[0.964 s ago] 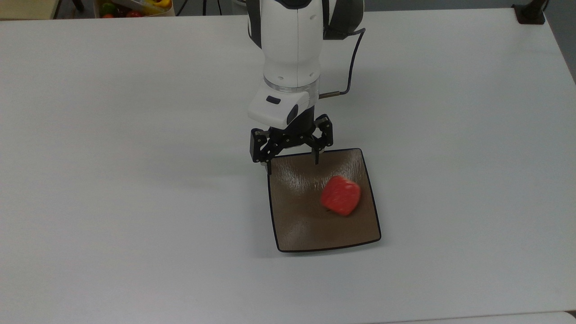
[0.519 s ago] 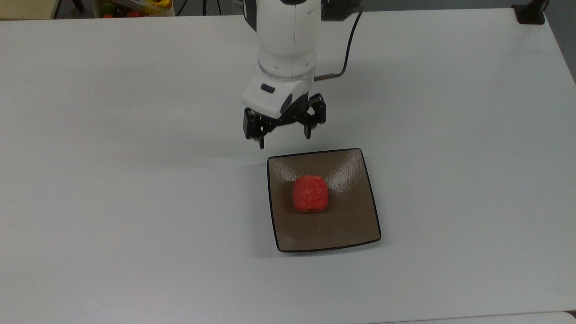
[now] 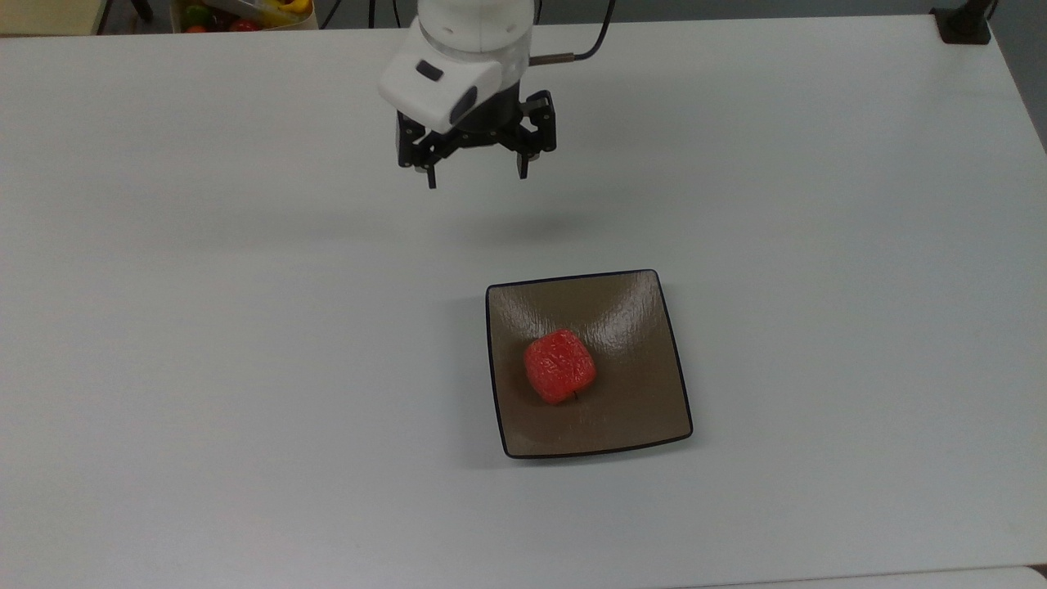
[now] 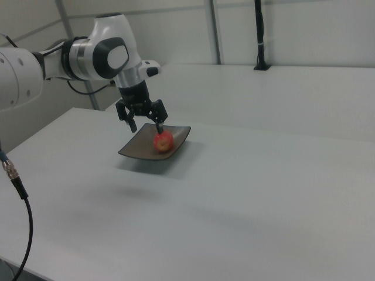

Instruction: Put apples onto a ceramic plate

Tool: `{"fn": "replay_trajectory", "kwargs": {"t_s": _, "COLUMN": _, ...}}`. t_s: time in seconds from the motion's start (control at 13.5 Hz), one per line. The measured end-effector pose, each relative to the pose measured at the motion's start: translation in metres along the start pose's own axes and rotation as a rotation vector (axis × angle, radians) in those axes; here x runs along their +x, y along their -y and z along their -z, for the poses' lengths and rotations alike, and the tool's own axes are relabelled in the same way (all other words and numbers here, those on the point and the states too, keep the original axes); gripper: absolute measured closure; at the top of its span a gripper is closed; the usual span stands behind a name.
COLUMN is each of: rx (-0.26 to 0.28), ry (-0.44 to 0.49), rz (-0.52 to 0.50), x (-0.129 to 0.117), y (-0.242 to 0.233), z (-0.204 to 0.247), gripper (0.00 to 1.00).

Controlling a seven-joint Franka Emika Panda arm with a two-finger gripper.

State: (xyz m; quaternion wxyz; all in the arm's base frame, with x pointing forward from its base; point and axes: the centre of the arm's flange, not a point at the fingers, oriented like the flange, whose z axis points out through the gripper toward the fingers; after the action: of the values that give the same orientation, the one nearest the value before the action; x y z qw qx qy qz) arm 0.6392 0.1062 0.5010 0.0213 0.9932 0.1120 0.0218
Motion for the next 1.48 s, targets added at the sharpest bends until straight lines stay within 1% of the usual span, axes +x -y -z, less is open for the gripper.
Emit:
{"fn": "replay_trajectory", "kwargs": {"t_s": 0.15, "rx": 0.009, "ry": -0.033, "rz": -0.101, "x": -0.009, "y": -0.013, "z": 0.023, "gripper": 0.00}}
{"fn": "replay_trajectory", "kwargs": {"t_s": 0.22, "rx": 0.013, "ry": -0.044, "rz": -0.133, "x": -0.013, "y": -0.017, "z": 0.031, "gripper": 0.00}}
{"fn": "replay_trajectory", "kwargs": {"t_s": 0.44, "rx": 0.019, "ry": -0.071, "rz": -0.206, "x": -0.028, "y": -0.030, "z": 0.055, "gripper": 0.00}}
{"fn": "replay_trajectory", "kwargs": {"t_s": 0.59, "rx": 0.019, "ry": -0.064, "rz": -0.234, "x": -0.040, "y": -0.039, "z": 0.068, "gripper": 0.00}}
{"fn": "replay_trajectory", "kwargs": {"t_s": 0.67, "rx": 0.021, "ry": -0.050, "rz": -0.235, "x": -0.045, "y": -0.040, "z": 0.065, "gripper": 0.00}}
{"fn": "replay_trajectory", "kwargs": {"t_s": 0.89, "rx": 0.021, "ry": 0.006, "rz": -0.211, "x": -0.051, "y": -0.034, "z": 0.039, "gripper": 0.00}}
{"fn": "replay_trajectory", "kwargs": {"t_s": 1.48, "rx": 0.020, "ry": 0.013, "rz": -0.203, "x": -0.052, "y": -0.033, "z": 0.035, "gripper": 0.00}}
